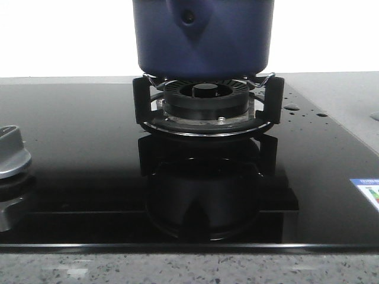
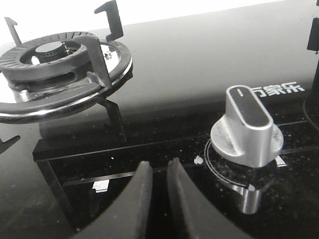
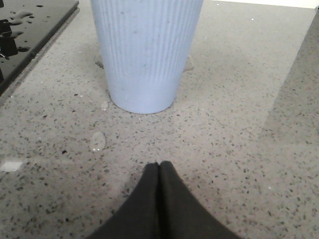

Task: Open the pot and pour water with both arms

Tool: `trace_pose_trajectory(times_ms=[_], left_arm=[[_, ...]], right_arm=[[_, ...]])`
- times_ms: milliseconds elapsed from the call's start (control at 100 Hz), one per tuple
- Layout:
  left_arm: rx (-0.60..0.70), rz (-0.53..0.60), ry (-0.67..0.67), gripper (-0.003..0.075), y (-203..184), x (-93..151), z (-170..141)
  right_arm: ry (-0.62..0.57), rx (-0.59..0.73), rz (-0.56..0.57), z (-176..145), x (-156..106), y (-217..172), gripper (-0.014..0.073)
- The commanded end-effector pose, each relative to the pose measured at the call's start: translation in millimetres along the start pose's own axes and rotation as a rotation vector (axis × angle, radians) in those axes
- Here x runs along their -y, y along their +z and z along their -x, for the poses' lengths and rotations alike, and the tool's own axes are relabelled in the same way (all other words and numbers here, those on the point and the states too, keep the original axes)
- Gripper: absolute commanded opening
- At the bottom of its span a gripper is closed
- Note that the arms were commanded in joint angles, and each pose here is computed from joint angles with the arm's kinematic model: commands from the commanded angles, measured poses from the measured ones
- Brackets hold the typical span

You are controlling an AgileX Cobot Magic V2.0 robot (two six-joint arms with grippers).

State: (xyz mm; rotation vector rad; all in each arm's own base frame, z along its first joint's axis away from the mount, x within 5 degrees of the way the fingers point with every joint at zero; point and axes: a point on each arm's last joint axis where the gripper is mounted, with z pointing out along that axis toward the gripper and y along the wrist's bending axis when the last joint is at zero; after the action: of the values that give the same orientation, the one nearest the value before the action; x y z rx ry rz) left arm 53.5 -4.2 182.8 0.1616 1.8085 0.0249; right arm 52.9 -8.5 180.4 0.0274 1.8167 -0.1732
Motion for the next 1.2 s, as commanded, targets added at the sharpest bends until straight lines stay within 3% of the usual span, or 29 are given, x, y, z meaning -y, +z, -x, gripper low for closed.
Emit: trace_pose_trajectory(times_ms=[0, 730, 860, 990, 1090, 1190], left_arm=[[0.022, 0.004, -0.011, 0.0027, 2.5, 0.9, -10.0], [0.022, 0.004, -0.011, 0.0027, 2.5, 0.9, -10.0], [0.022, 0.013, 0.019, 0.0027, 2.5, 0.1, -9.9], [0.035, 0.034, 0.081, 0.0027, 2.4, -1.6, -8.7], [0.084, 0.035, 0.071, 0.0027, 2.1, -1.6, -4.2], [0.239, 0.001, -0.170, 0.0027, 0.0, -0.5, 9.5]], right_arm=[[-0.008, 0.007, -0.005, -6.9, -0.5, 1.5, -0.0065], [-0.010, 0.011, -0.006, -6.5, -0.4, 1.5, -0.0065], [-0.014, 0.135, -0.007, 4.8, -0.4, 0.7, -0.0065], [0.239, 0.320, 0.034, 21.2, -0.6, -3.1, -0.0065], [0.382, 0.388, 0.044, 26.8, 1.8, -5.2, -0.0065], [0.425, 0.375, 0.052, 25.8, 1.6, -4.8, -0.0065]])
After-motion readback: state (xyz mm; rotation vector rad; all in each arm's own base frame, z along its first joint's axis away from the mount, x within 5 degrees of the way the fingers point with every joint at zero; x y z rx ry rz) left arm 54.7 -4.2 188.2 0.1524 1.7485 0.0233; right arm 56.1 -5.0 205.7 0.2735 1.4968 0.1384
